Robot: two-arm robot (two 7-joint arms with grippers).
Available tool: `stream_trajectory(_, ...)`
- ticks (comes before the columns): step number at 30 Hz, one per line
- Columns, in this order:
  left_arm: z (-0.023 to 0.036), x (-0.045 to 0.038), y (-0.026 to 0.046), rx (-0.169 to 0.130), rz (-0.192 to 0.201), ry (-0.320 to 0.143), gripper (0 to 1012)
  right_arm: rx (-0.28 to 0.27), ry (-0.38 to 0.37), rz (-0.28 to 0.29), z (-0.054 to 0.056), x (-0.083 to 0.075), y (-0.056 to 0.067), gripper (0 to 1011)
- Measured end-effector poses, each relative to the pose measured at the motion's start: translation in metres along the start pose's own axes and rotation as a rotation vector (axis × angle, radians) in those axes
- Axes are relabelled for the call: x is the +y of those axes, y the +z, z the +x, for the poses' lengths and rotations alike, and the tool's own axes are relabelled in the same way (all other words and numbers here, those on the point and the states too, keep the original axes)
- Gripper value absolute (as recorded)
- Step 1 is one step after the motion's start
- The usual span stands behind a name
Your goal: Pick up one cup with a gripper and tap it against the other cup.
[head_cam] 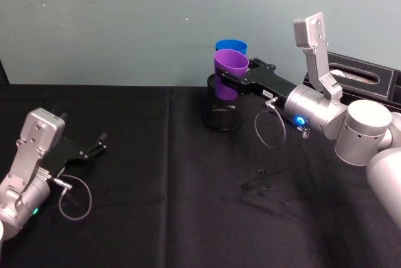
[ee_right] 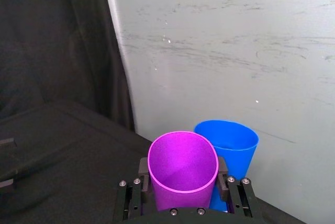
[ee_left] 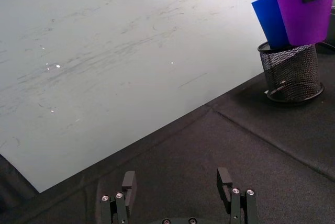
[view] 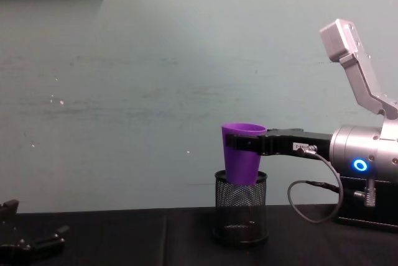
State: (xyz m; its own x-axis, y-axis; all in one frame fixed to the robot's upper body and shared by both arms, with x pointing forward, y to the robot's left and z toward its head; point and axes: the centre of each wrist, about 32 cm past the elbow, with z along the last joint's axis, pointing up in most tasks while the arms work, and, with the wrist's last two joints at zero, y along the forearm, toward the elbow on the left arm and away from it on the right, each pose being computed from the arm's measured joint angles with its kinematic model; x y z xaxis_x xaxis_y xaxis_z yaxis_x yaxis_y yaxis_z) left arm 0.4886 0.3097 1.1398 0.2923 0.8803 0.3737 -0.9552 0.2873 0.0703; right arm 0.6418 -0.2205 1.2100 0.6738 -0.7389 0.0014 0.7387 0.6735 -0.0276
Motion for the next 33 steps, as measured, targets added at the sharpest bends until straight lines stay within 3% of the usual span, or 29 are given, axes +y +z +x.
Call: stream_trajectory(33, 0.0, 0.0, 0.0, 0.0, 0.0, 0.0, 1011, 0.001, 0.005, -0.001, -0.0002, -0.0001, 0.0004, 729)
